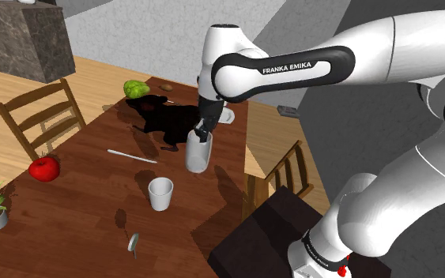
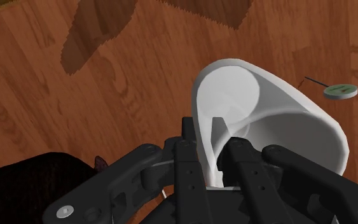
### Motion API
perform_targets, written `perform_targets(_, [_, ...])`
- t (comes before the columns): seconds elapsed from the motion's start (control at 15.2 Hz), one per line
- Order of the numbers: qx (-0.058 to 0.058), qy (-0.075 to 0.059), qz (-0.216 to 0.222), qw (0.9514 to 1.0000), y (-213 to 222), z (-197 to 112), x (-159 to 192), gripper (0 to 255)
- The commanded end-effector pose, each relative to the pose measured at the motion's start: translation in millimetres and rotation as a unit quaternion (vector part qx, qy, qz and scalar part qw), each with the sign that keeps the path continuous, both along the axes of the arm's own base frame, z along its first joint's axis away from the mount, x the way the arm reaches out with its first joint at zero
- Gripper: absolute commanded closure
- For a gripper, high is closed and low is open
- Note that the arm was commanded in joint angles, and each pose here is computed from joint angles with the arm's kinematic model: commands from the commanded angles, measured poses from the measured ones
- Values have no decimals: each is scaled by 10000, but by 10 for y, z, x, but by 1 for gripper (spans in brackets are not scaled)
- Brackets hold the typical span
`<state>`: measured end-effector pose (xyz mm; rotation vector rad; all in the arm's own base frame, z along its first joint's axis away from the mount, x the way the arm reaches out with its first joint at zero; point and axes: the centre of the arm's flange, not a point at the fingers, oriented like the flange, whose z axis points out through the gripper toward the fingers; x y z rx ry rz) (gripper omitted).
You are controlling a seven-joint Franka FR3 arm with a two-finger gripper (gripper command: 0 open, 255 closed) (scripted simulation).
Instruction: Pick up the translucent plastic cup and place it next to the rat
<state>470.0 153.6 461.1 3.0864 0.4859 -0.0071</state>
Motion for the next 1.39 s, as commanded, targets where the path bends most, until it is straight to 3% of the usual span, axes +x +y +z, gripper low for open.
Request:
perform_targets(0.0, [0, 0, 0, 10000, -6, 108, 2, 255])
perform_targets(1.12, [0, 0, 0, 10000, -6, 989, 2, 255])
perform_targets(1.32, [0, 0, 0, 10000, -347, 990, 204, 255])
